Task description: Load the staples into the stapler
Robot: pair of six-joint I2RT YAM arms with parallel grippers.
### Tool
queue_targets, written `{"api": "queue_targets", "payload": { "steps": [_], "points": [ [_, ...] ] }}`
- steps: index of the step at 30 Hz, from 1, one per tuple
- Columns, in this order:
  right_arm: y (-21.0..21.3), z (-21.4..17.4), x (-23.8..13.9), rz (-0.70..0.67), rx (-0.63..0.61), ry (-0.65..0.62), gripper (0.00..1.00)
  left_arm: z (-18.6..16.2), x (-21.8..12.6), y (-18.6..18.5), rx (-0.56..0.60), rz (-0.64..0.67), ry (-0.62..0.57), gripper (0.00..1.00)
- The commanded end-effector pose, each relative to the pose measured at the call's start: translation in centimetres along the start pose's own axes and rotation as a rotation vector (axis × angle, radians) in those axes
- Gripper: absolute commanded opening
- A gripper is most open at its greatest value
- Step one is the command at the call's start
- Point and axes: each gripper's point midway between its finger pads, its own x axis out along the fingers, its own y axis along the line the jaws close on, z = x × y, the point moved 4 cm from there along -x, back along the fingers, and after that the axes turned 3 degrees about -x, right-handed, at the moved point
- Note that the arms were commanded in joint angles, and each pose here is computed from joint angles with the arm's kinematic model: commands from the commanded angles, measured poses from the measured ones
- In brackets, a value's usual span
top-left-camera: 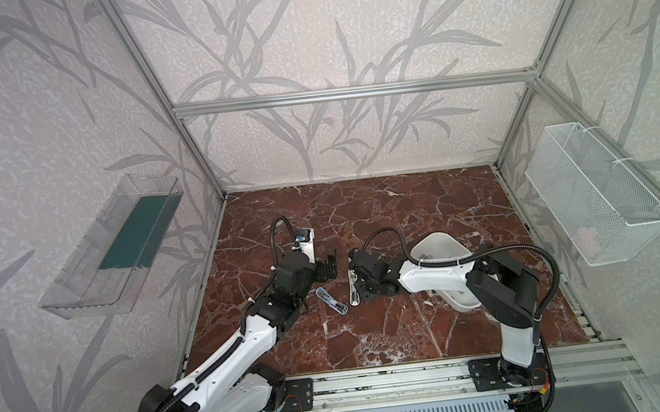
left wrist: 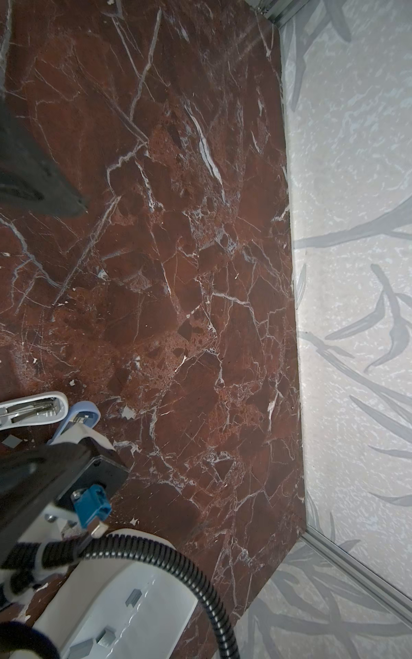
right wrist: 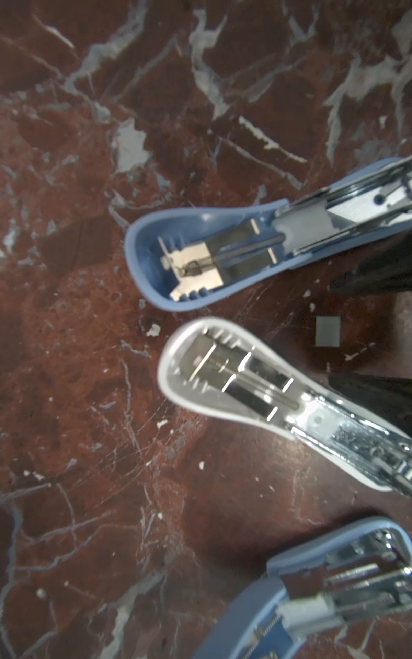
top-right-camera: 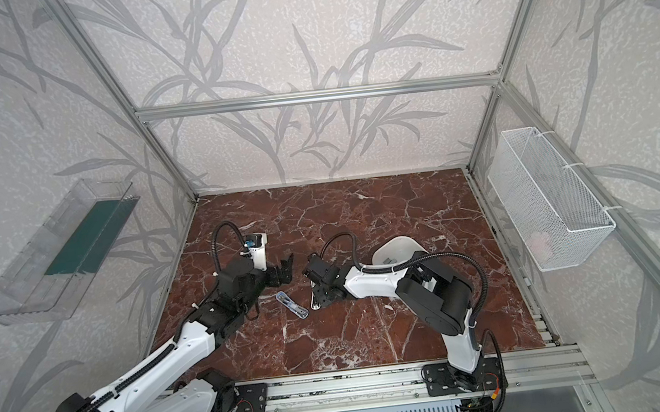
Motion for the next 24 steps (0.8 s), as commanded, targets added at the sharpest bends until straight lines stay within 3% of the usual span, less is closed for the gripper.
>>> {"api": "queue_targets", "payload": {
  "steps": [1,7,17,24],
  "points": [
    [-0.3,-0.2,0.3,-0.052,-0.029,0.022,0.39,1.7,-0.1,-0.4,-0.017,-0.015,-0.043,0.99],
    [-0.2,0.0,0.9,-0.058,-0.05,0.029,0.36,1.7,0.0,-0.4,-0.016,-0.018,-0.036,0.99],
    [-0.1,-0.2,1.2,-0.053,-0.042,0.036,0.21,1.7,-0.1,-0.4,-0.014,-0.016,-0.039,0.99],
    [-0.3,0.5,-0.8,-0.042,-0.014,-0.007,0.15,1.7,-0.1,-0.3,-0.014,-0.008,-0.041,0.99]
  ]
}}
